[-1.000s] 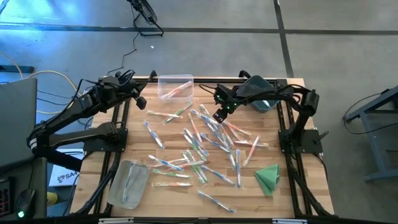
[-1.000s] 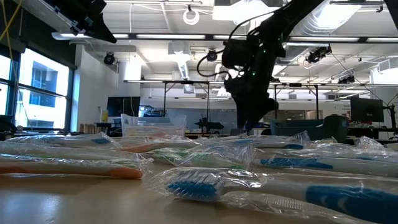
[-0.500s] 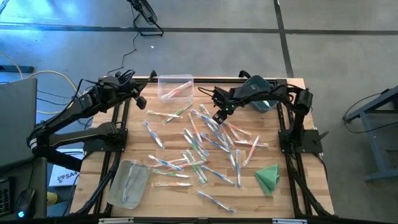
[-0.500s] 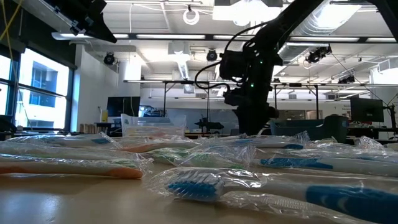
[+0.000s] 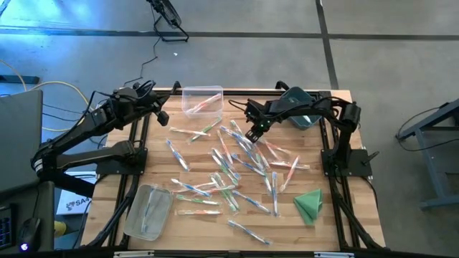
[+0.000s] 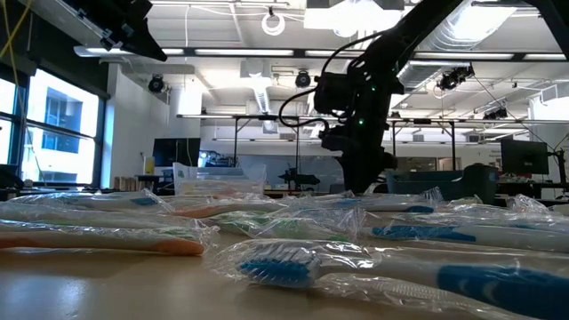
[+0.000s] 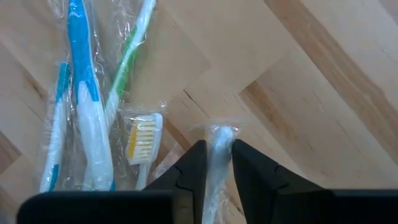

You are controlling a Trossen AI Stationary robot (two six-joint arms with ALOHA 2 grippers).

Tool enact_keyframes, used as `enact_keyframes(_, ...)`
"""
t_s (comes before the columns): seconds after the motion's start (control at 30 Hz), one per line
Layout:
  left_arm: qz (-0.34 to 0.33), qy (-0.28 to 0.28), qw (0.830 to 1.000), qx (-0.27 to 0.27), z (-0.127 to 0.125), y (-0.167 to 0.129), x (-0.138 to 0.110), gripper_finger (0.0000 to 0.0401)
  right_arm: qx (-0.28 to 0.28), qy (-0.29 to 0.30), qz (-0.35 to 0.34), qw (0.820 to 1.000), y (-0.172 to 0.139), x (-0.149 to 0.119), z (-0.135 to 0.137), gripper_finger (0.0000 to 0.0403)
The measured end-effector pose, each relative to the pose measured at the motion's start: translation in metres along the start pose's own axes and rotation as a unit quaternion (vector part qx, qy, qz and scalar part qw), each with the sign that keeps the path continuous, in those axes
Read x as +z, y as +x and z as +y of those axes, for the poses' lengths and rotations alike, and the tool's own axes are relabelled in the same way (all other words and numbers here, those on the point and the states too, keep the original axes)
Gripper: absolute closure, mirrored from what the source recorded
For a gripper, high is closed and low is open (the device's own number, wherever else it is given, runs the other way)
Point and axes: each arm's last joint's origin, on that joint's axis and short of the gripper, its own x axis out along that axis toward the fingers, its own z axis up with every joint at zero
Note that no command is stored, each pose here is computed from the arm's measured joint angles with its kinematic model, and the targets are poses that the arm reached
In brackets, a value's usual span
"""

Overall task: Pick & Place Toothbrushes
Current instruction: Put the orange toothbrush into the transparent bin

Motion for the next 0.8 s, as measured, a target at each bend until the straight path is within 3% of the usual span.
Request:
enact_keyframes(0.17,0.000,0.001,1.000,0.000,0.000,0.000,0.000,0.0401,-0.001,0.002,0.005,1.000,0.006,-0.007,-0.003,0.0340)
enact_keyframes(0.33,0.000,0.001,1.000,0.000,0.000,0.000,0.000,0.0401,0.003,0.002,0.010,1.000,0.008,-0.010,-0.003,0.0383)
enact_keyframes(0.47,0.000,0.001,1.000,0.000,0.000,0.000,0.000,0.0401,0.010,0.005,0.005,1.000,0.005,-0.008,-0.004,0.0390)
enact_keyframes(0.8,0.001,0.005,1.000,0.000,0.000,0.000,0.000,0.0401,0.024,0.006,-0.047,0.999,-0.028,-0.003,-0.006,0.0400)
